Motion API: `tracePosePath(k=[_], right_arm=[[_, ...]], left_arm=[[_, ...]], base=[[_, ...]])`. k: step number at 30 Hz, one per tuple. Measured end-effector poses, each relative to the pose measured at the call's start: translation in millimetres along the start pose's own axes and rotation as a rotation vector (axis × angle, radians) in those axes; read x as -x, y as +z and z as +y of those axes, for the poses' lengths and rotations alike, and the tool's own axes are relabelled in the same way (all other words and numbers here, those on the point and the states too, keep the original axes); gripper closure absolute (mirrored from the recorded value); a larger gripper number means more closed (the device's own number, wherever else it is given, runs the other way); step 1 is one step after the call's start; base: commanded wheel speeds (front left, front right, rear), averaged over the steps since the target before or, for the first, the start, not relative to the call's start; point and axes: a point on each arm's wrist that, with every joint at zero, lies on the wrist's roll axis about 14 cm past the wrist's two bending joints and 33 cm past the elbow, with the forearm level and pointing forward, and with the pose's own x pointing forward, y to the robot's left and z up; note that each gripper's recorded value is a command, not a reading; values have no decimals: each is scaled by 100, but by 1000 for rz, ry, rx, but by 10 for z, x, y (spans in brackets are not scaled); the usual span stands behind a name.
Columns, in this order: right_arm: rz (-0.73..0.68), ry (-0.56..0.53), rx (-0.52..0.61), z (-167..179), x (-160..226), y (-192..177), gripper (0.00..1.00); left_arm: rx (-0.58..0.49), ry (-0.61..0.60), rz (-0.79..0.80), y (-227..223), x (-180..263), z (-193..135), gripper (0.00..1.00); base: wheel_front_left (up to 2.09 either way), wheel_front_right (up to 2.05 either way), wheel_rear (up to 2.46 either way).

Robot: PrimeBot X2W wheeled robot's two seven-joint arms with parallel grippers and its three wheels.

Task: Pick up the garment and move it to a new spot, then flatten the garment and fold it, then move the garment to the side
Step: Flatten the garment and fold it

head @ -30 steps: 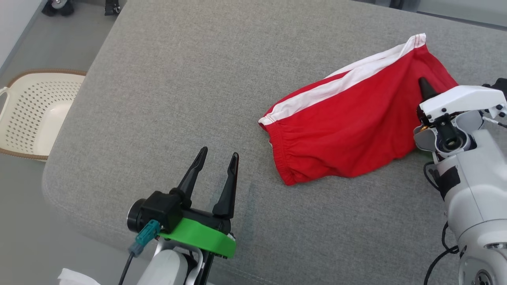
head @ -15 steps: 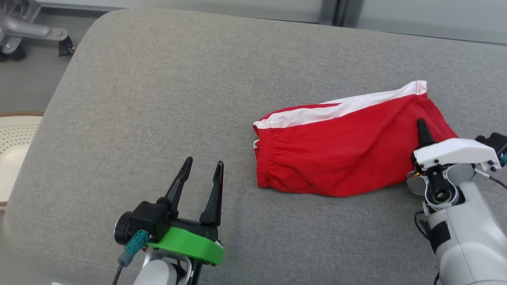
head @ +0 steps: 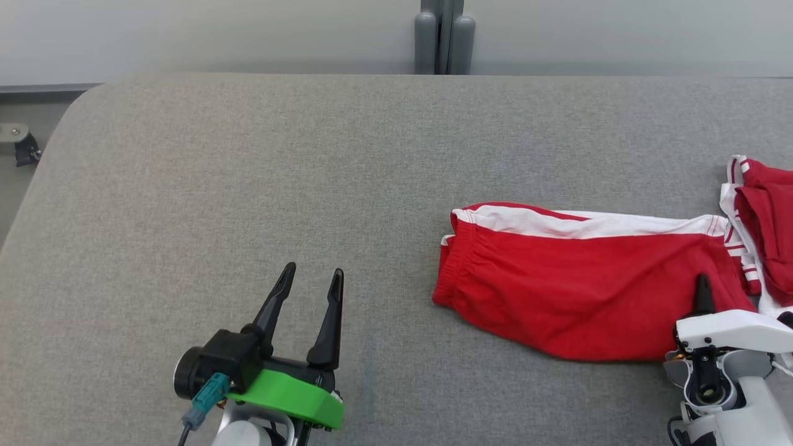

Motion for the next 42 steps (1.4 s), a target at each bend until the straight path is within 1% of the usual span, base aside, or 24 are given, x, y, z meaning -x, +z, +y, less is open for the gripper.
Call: tracePosePath(k=[3,7,14,19,21,23,29,33,36,37,38,42], right_arm=[[-22,-6,1,-32,47,78,100],[-19,37,21,117,38,78,100],[8,203,55,685,20,-48,100],[68,377,69,1242,157,-302,100],[111,429,88,1377,245,-459,100],[155,463,100,1461,329,-609,100],[225,525,129,1616,464,-863,100],[263,554,142,1686,536,-1020,100],[307,560,167,1675,590,-1168,100],[320,566,179,1679,613,-1213,56],[336,576,188,1694,647,-1266,0],[410,624,201,1791,816,-1459,0]], left_arm=[[-3,-14,-4,14,-8,-40,0],[-9,-23,-4,17,1,-56,0],[-14,-5,-12,52,55,-6,0],[-18,17,-18,75,129,46,0],[-21,24,-24,94,147,63,0],[-22,31,-25,100,176,77,0],[-25,56,-26,105,258,137,0],[-26,73,-30,119,308,175,0],[-26,87,-31,122,351,205,0],[-27,90,-32,126,361,212,0],[-27,95,-34,131,375,226,0],[-27,127,-46,168,433,307,0]], base=[[0,0,0],[0,0,0],[0,0,0],[0,0,0],[0,0,0],[0,0,0],[0,0,0],[0,0,0],[0,0,0],[0,0,0],[0,0,0],[0,0,0]])
